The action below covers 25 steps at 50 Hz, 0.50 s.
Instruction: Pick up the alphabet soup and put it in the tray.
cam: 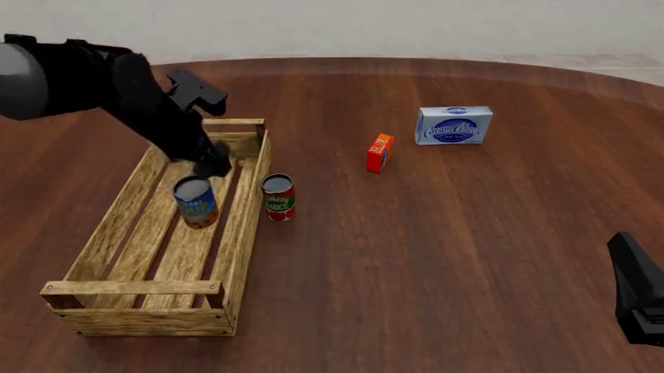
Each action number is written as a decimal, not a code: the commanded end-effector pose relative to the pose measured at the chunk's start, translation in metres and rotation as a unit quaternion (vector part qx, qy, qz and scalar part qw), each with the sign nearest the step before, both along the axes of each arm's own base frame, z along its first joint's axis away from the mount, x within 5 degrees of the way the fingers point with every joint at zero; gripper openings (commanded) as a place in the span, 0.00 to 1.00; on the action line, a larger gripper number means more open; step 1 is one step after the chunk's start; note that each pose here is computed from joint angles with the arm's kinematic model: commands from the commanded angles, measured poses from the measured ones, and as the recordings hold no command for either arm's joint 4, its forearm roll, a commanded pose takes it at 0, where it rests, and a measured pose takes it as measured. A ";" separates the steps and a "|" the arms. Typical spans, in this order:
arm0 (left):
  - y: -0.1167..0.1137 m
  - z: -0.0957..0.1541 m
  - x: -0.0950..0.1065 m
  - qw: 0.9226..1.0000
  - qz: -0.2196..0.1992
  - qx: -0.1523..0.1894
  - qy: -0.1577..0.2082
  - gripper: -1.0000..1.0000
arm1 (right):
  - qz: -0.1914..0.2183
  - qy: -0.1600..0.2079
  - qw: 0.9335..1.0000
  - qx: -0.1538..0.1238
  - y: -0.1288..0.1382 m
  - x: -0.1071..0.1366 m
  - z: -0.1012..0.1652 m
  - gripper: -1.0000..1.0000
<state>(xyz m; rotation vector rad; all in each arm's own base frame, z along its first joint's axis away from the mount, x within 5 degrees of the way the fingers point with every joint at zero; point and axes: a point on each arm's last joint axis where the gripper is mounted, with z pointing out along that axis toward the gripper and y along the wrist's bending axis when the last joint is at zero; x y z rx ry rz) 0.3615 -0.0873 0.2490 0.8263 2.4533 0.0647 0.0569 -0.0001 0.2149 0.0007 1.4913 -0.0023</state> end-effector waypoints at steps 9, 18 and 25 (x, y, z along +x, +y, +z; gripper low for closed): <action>0.001 0.048 -0.044 0.999 -0.008 -0.012 -0.032 1.00 | 0.001 -0.001 1.000 0.000 0.000 0.000 0.000 1.00; -0.005 0.068 -0.074 0.998 -0.012 -0.034 -0.053 1.00 | 0.001 -0.001 1.000 0.000 0.000 0.000 0.000 1.00; 0.001 0.076 -0.098 0.997 -0.006 -0.042 -0.063 1.00 | 0.001 -0.001 1.000 0.000 0.000 0.000 0.000 1.00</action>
